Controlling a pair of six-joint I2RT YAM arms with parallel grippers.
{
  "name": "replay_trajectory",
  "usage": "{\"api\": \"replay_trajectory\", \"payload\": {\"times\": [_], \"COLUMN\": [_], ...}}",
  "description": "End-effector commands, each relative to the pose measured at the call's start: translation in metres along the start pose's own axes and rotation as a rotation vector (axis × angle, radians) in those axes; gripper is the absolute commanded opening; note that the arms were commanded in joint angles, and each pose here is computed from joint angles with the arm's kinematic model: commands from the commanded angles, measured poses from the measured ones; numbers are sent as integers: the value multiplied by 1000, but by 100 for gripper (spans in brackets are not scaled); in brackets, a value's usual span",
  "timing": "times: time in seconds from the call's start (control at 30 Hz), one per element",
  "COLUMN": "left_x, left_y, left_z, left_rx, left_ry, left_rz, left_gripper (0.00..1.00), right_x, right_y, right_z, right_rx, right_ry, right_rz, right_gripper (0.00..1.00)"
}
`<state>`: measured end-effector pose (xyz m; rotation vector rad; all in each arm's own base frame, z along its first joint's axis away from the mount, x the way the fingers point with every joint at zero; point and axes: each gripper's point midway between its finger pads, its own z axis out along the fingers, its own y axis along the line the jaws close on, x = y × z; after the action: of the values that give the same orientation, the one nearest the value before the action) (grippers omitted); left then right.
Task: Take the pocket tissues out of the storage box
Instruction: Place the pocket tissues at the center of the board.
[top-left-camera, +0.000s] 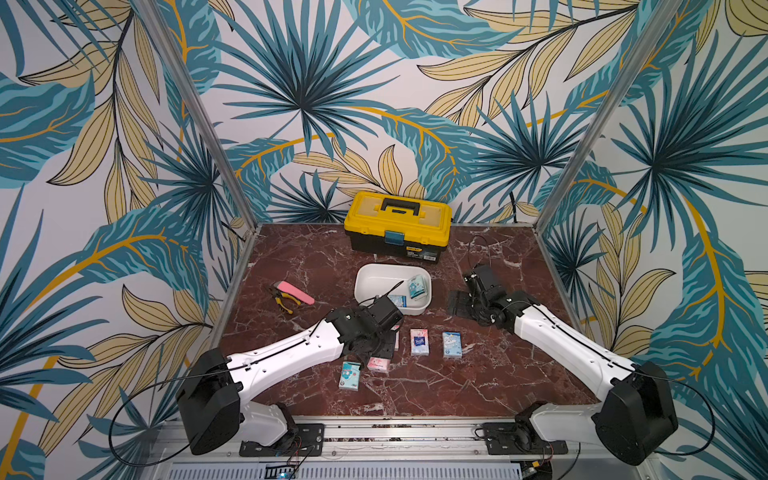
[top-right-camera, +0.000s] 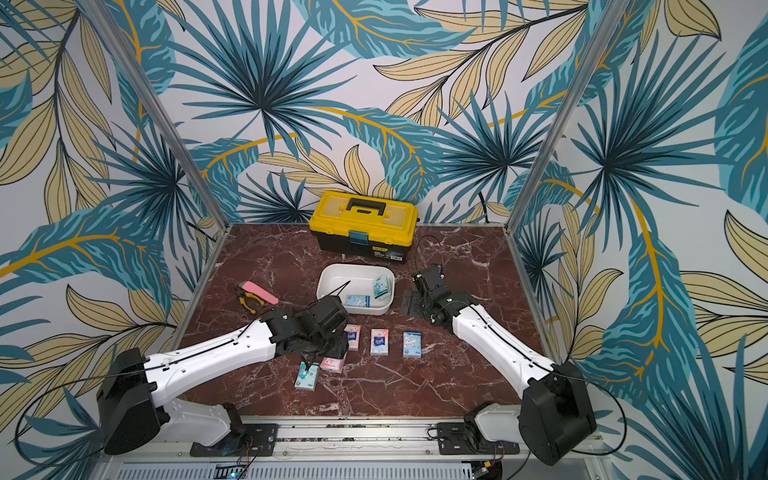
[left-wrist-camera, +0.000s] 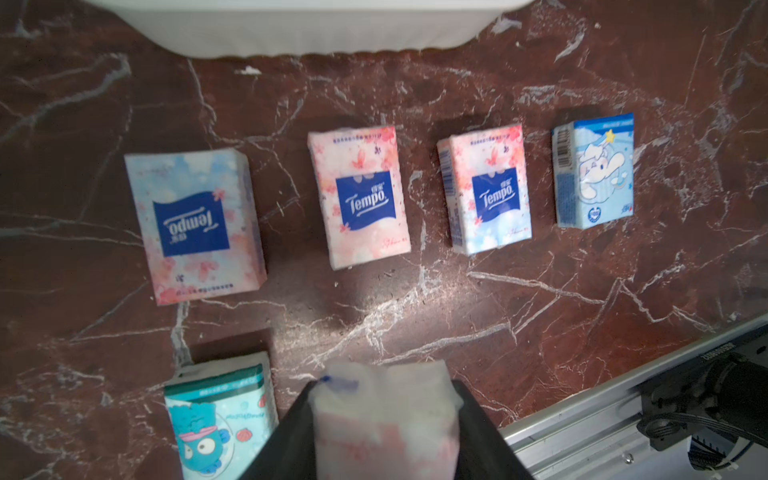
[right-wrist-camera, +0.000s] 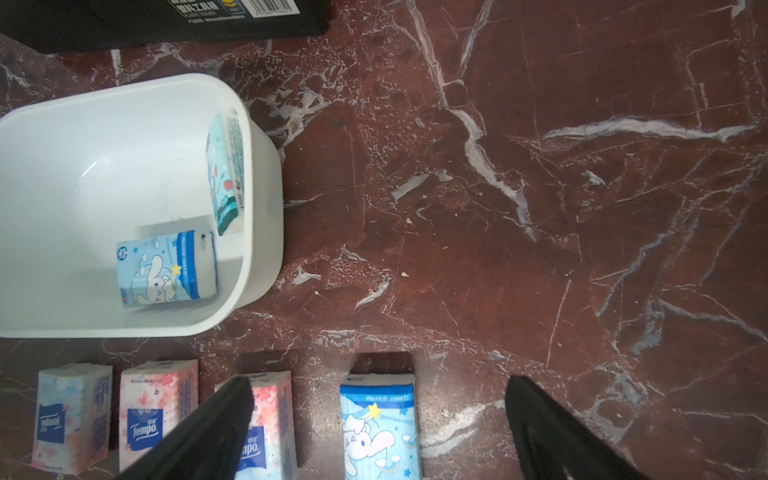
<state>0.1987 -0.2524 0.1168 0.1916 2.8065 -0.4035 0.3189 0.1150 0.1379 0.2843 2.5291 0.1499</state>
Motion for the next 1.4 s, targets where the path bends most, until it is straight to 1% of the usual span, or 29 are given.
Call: {"api": "replay_trajectory", "payload": {"times": [0.0,0.3,0.63,0.83,1.07,1.37], "left_x": [10,25,43,44,45,32], "left_y": [0,4,4,4,4,-1], "left_z": [6,27,64,73,78,63], "left_rx": [3,-37,-59,-72,-87,-57], "left_ry": [3,76,191,201,219,160], "left_rz": [-50,-59,-54,-54,-42,-26], "left_gripper": [49,49,50,50,57,73], "right_x": [-3,5,5,2,1,-6], "right_y": [-1,-6,-7,-4,-2,15], "right_z": [0,1,1,2,3,0], "right_rx": [2,13,19,19,13,-34], "right_ry": [-8,0,5,5,10,46], "right_rz": [24,30,19,18,21,-17], "right_gripper": [99,99,99,99,99,99]}}
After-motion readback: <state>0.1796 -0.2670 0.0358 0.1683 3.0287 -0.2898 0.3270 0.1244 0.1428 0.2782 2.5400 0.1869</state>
